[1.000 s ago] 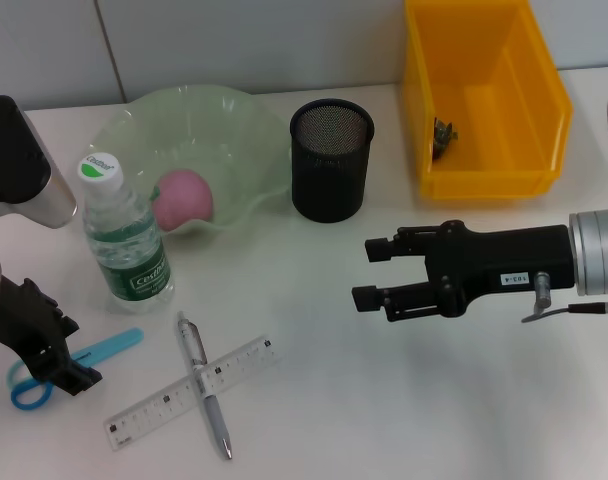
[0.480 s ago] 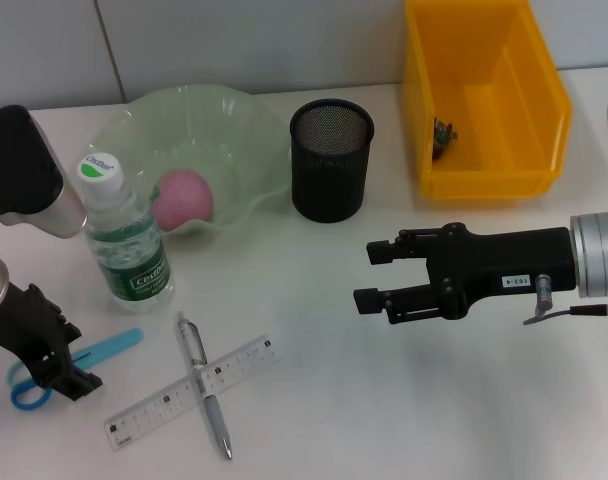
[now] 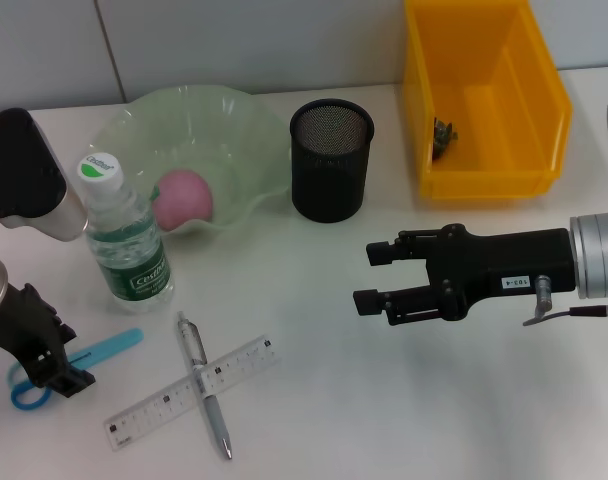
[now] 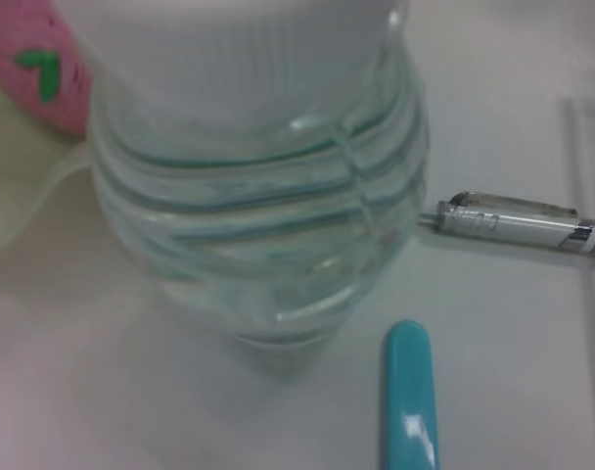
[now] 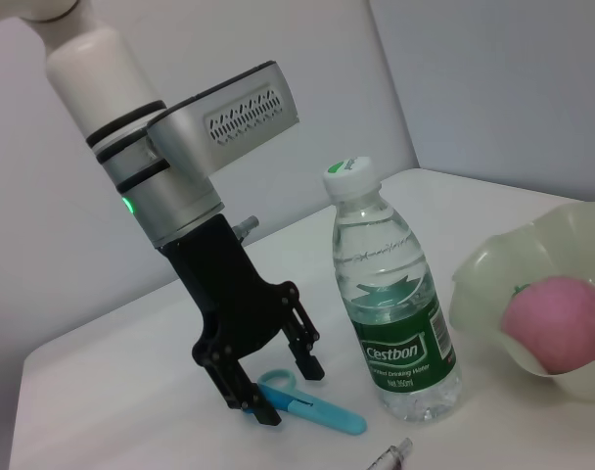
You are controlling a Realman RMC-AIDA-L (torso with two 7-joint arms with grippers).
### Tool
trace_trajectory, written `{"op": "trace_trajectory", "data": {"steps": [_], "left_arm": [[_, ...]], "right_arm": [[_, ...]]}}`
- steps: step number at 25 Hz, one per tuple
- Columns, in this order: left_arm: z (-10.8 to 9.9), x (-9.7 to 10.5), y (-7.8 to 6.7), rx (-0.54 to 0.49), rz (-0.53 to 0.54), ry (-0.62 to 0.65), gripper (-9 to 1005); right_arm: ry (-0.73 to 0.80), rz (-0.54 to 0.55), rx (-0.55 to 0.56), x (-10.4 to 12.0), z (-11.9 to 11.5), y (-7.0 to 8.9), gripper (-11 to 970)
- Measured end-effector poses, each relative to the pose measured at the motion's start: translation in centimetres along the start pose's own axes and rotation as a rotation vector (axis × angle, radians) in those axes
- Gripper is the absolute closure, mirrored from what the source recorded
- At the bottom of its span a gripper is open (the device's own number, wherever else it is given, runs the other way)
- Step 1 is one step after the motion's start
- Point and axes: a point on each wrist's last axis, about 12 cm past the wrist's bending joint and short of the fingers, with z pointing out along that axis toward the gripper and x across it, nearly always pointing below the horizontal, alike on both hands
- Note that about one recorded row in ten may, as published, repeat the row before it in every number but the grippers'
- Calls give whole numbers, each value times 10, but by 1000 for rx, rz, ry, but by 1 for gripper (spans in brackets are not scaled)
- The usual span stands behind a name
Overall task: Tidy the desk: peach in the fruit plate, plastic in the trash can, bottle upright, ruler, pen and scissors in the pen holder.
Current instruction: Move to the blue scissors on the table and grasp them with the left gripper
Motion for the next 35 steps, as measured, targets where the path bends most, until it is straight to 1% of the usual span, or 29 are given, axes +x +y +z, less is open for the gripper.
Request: {"op": "trace_trajectory", "data": {"steps": [16, 21, 28, 35], "left_arm": [[2, -2, -1, -3, 11, 15, 417], [3, -1, 0, -13, 12, 27, 548], [4, -2, 0, -6, 10, 35, 550], [6, -2, 0, -4, 9, 40, 583]], "right_arm": [[-2, -1, -4, 0, 1, 1, 184], [-2, -1, -5, 0, 2, 1, 184], [-2, -1, -4, 0, 2, 1, 184], [-2, -3, -3, -1, 2, 0, 184]]}}
